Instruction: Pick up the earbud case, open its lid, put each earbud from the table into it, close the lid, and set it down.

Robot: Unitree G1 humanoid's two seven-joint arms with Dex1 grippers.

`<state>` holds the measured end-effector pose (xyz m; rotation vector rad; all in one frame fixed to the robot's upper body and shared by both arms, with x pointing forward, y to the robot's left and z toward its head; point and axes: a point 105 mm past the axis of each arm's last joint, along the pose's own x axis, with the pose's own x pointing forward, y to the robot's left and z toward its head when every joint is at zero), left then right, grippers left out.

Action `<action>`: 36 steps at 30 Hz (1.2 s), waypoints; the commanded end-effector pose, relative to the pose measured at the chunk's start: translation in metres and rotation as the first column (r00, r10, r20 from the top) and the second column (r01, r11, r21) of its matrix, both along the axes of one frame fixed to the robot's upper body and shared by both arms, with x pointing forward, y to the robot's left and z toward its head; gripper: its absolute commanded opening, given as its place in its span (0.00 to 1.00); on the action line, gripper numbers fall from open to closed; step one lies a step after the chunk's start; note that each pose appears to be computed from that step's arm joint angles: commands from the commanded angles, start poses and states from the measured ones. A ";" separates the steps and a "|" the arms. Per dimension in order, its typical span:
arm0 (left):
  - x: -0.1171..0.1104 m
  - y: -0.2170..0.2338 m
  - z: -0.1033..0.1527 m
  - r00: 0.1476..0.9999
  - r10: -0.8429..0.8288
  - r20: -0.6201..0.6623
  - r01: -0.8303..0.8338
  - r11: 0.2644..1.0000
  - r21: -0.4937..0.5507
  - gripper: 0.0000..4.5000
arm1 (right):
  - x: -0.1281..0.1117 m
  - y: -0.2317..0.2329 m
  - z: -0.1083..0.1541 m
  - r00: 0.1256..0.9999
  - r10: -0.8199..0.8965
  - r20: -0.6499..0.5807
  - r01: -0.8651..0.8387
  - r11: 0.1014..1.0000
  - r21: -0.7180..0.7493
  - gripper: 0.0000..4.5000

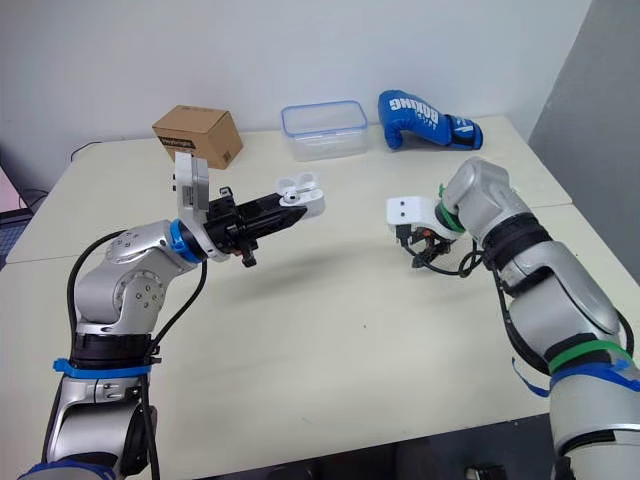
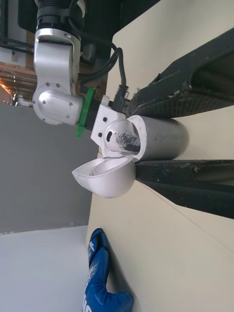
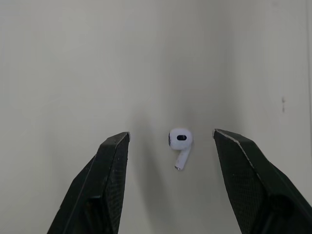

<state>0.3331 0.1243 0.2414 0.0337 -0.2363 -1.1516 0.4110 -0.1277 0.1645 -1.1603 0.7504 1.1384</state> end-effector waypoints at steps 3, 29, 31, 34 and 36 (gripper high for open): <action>-0.008 0.001 0.013 0.999 0.001 0.054 0.001 1.000 -0.022 0.17 | 0.006 -0.004 0.003 1.000 0.014 0.019 -0.013 0.998 -0.057 0.63; -0.010 0.003 0.010 0.998 0.030 0.049 -0.028 0.999 -0.033 0.17 | 0.018 0.010 -0.003 0.995 0.024 0.094 -0.015 0.996 -0.088 0.63; -0.010 0.004 0.010 0.998 0.031 0.048 -0.030 0.999 -0.033 0.17 | 0.017 0.011 -0.003 0.996 0.026 0.084 -0.019 0.996 -0.087 0.63; -0.010 0.004 0.009 0.998 0.031 0.048 -0.030 0.999 -0.033 0.17 | 0.016 0.012 -0.003 0.996 0.032 0.081 -0.024 0.996 -0.091 0.49; -0.009 0.003 0.009 0.998 0.031 0.048 -0.029 0.999 -0.033 0.17 | 0.016 0.012 -0.004 0.996 0.031 0.082 -0.024 0.996 -0.091 0.35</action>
